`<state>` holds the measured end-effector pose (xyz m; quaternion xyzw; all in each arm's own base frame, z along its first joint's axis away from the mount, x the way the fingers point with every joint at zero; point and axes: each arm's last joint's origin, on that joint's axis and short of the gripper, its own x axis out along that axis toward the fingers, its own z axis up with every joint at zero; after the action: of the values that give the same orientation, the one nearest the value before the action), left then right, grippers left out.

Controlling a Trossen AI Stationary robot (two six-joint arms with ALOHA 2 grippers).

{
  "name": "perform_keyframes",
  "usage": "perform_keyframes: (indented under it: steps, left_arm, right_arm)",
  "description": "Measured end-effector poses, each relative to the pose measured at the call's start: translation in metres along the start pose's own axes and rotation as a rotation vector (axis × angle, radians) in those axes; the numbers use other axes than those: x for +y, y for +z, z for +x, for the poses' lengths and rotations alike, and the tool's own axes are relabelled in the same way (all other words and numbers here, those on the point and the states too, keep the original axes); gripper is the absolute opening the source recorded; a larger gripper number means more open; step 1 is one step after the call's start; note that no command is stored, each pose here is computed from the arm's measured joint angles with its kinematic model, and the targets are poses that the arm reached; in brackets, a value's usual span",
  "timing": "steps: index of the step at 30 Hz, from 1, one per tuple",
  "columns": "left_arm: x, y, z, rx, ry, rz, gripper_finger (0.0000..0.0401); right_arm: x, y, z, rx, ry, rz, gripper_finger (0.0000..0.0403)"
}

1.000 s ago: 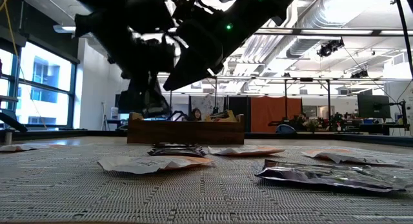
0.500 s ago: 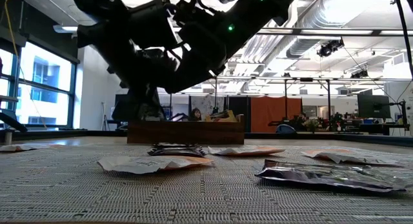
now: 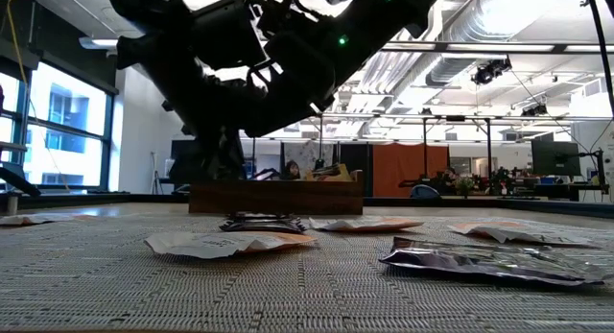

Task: Pick & Place Tea
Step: Put the violet tea bag into the left section of the wooden organizer

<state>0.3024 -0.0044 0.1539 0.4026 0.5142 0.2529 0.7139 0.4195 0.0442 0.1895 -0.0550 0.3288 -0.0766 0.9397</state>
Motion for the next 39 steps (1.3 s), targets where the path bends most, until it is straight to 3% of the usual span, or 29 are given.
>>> perform_keyframes:
  steps: [5,10,17,22,29,33,39]
  left_arm:
    - [0.000,0.000,0.000,-0.004,-0.001,-0.028,0.0112]
    - [0.004,-0.003,-0.004,0.008,0.000,-0.070,0.0141]
    - [0.030,-0.011,-0.028,0.031,-0.048,-0.284,0.0144]
    - [0.053,-0.032,-0.055,0.011,-0.146,-0.444,0.0144]
    - [0.080,-0.066,-0.089,0.009,-0.199,-0.690,0.0144]
    - [0.086,-0.075,-0.100,-0.018,-0.219,-0.761,0.0144]
    - [0.085,-0.075,-0.103,-0.029,-0.265,-0.754,0.0144]
  right_arm:
    - [0.000,0.000,0.000,0.000,0.000,0.000,0.0129]
    - [0.000,0.000,0.000,0.000,0.000,0.001,0.0129]
    - [0.000,0.001,0.000,-0.003,-0.003,0.002,0.0129]
    - [0.000,0.000,-0.001,0.005,0.001,0.002,0.0129]
    - [0.001,-0.003,0.000,0.021,0.042,0.030,0.0129]
    - [-0.002,-0.012,0.003,0.010,0.036,0.095,0.0129]
    - [-0.007,-0.019,0.006,0.009,0.021,0.144,0.0129]
